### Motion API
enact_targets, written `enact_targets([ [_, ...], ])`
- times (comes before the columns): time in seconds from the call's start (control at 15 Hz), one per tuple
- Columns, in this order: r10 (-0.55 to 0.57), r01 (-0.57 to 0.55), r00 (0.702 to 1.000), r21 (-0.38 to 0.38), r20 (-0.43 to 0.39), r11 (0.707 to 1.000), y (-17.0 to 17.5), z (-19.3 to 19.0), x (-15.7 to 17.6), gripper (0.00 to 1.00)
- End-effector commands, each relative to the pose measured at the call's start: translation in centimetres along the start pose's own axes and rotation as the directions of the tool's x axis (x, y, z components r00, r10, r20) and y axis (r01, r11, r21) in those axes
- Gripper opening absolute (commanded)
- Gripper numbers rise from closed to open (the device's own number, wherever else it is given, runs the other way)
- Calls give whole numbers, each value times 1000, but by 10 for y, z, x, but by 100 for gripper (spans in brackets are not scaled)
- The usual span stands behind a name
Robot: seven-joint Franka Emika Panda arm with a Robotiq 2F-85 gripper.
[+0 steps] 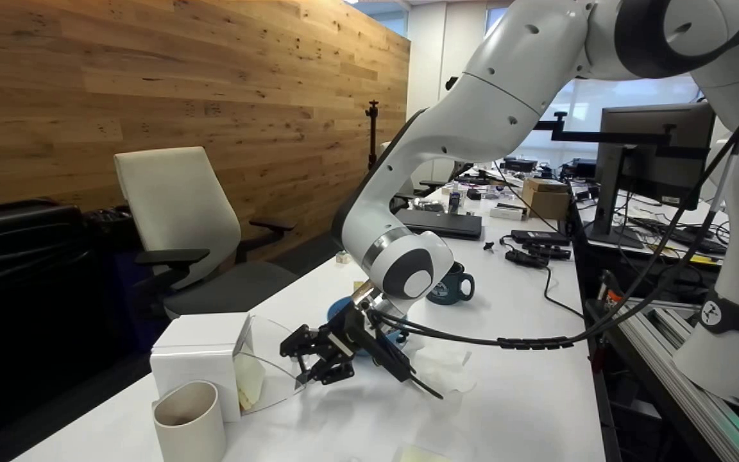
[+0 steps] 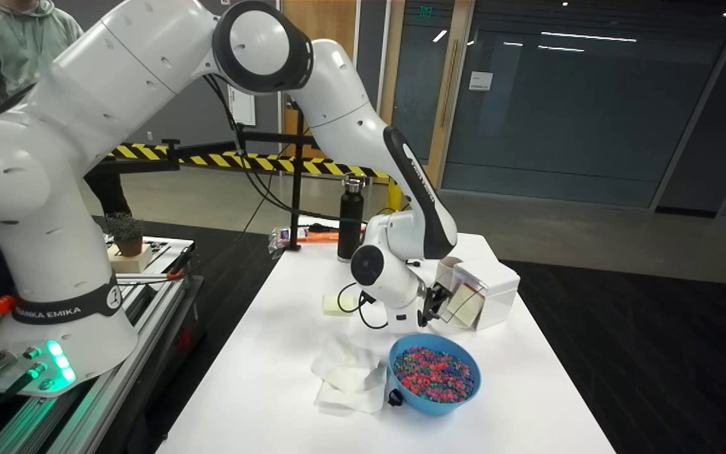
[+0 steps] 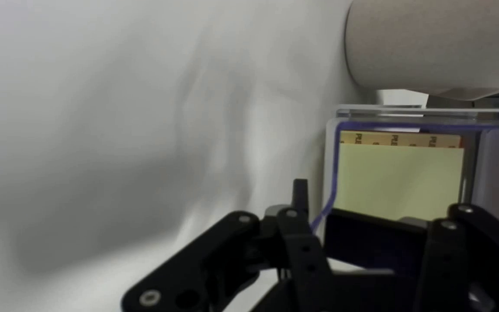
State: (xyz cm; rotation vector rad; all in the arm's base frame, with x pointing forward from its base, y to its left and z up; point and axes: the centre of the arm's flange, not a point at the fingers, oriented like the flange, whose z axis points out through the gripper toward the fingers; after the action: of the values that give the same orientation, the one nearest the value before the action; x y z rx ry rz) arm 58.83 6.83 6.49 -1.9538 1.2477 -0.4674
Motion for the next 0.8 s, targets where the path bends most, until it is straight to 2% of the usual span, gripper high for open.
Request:
enact_targets([
  [0.0,-8,8,1000,3,0,1000,-5,-6,-3,39],
  [0.33,-8,8,1000,3,-6,1000,-4,-10,-3,73],
  [0.6,-13,13,999,0,-29,1000,5,-28,-7,100],
  [0.73,-18,18,999,-1,-41,1000,11,-39,-13,100],
])
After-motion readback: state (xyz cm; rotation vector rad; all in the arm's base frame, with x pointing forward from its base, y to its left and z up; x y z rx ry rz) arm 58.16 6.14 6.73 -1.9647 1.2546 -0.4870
